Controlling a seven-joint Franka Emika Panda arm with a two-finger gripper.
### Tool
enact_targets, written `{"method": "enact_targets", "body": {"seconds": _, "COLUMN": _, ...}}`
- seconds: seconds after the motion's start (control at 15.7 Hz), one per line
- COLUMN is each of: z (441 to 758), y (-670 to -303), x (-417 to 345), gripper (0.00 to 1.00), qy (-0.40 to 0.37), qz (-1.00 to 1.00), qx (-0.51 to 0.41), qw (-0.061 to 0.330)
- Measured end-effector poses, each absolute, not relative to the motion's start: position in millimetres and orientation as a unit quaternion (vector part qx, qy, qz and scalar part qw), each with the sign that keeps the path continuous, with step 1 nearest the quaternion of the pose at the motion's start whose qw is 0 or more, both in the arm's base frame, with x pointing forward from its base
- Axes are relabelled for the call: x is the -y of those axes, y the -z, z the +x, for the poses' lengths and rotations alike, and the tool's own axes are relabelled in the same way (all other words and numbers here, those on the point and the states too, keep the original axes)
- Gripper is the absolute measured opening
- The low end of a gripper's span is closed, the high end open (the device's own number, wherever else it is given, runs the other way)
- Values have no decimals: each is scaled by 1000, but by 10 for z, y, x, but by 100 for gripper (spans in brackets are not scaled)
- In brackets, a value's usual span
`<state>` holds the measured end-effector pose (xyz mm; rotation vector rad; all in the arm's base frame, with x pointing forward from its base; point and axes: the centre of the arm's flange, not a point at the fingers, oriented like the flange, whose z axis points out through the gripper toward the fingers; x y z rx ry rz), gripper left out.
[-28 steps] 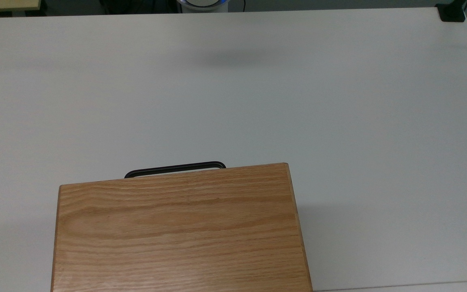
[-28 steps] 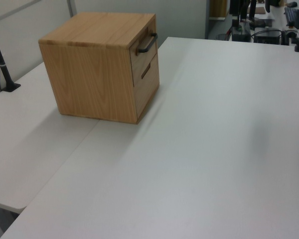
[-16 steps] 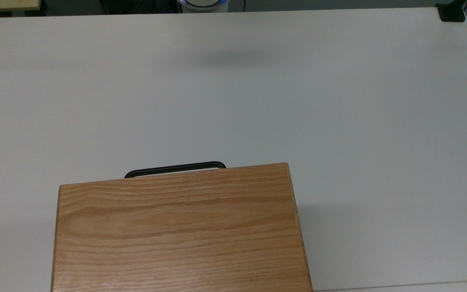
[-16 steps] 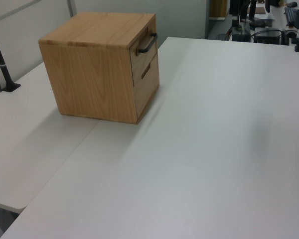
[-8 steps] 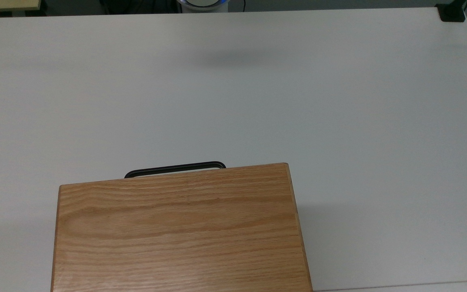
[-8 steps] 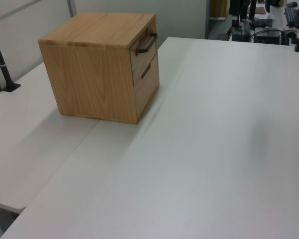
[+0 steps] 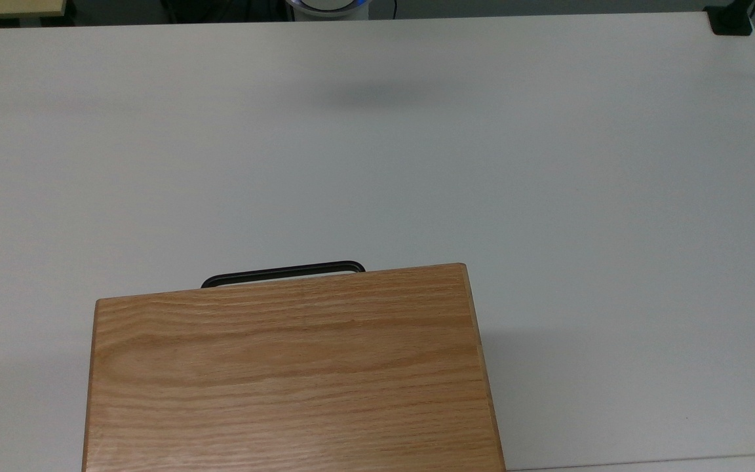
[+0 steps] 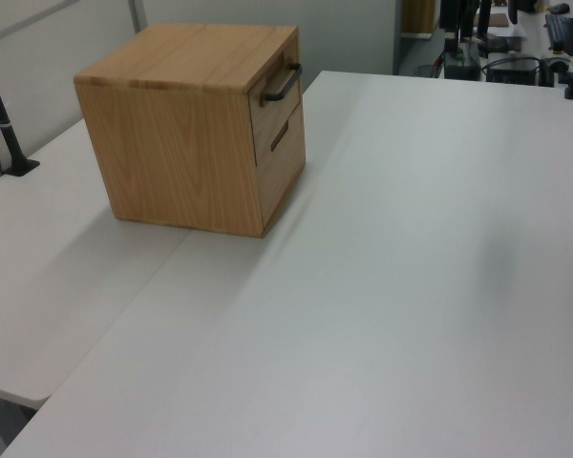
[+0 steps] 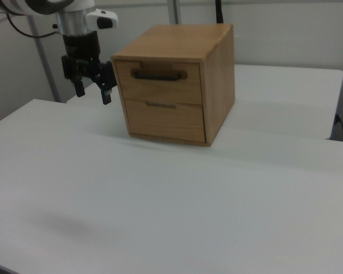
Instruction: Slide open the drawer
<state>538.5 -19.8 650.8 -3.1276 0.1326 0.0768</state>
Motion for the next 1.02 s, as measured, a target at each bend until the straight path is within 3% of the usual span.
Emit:
{"method": "enact_targets", "body": {"seconds": 0.64, "z": 5434, "y": -6335, "x": -117, "gripper": 100, "qy": -44, "qz": -999, "qx": -24, "qw": 2}}
{"method": "enact_targets", "body": {"seconds": 1.02, "z": 5861, "y": -5979, "x": -441, "gripper": 100, "qy": -1, "qz": -1000, "qx": 0, "qw": 1}}
